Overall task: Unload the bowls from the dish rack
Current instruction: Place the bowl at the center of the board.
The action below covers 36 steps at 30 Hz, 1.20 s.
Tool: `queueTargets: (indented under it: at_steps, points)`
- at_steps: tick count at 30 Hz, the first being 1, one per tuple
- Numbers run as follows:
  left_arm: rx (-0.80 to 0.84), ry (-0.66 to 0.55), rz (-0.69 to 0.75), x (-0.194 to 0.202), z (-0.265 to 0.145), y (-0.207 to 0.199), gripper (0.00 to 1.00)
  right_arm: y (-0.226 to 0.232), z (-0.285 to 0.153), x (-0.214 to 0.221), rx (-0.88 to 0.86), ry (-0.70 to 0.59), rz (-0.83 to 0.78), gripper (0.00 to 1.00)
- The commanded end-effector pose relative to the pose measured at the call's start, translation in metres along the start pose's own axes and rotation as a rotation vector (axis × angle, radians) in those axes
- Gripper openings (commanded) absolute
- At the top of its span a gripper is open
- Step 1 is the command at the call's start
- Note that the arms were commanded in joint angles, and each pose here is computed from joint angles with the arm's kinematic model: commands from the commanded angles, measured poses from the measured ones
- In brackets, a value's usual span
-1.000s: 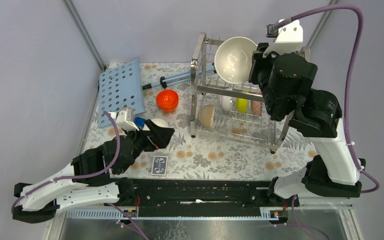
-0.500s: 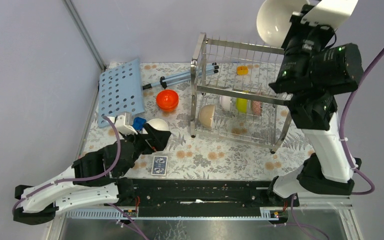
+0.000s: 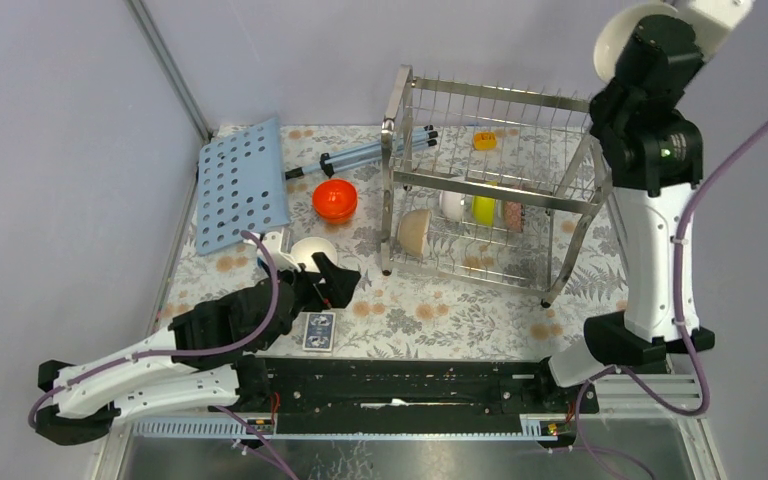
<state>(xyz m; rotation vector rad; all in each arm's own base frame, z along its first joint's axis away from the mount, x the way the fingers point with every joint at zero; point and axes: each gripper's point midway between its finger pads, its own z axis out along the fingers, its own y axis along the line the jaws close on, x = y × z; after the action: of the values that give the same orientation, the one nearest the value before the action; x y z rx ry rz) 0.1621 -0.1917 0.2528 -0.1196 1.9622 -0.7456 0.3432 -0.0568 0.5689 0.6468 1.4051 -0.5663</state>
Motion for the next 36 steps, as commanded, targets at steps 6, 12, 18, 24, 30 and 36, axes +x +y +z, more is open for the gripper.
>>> queueTargets:
  at_steps: [6, 12, 18, 24, 30, 36]
  points:
    - [0.055, -0.061, -0.012, -0.016, -0.006, -0.005, 0.99, -0.105, 0.011, 0.018, 0.140, 0.030, 0.376, 0.00]
    - [0.057, -0.062, -0.030, -0.011, -0.008, 0.002, 0.99, -0.130, 0.019, 0.061, 0.237, 0.088, 0.375, 0.00]
    - [0.066, -0.047, -0.047, -0.003, -0.006, 0.003, 0.99, -0.149, 0.028, 0.155, 0.310, 0.269, 0.463, 0.00]
    - [0.061, -0.027, -0.052, 0.008, -0.002, 0.008, 0.99, -0.164, 0.024, 0.245, 0.380, 0.406, 0.518, 0.00]
    - [0.054, -0.005, -0.061, 0.020, 0.003, 0.010, 0.99, -0.163, 0.024, 0.328, 0.399, 0.550, 0.512, 0.00]
    - [0.036, -0.002, -0.050, 0.025, 0.008, 0.012, 0.99, -0.151, 0.029, 0.387, 0.352, 0.639, 0.522, 0.00]
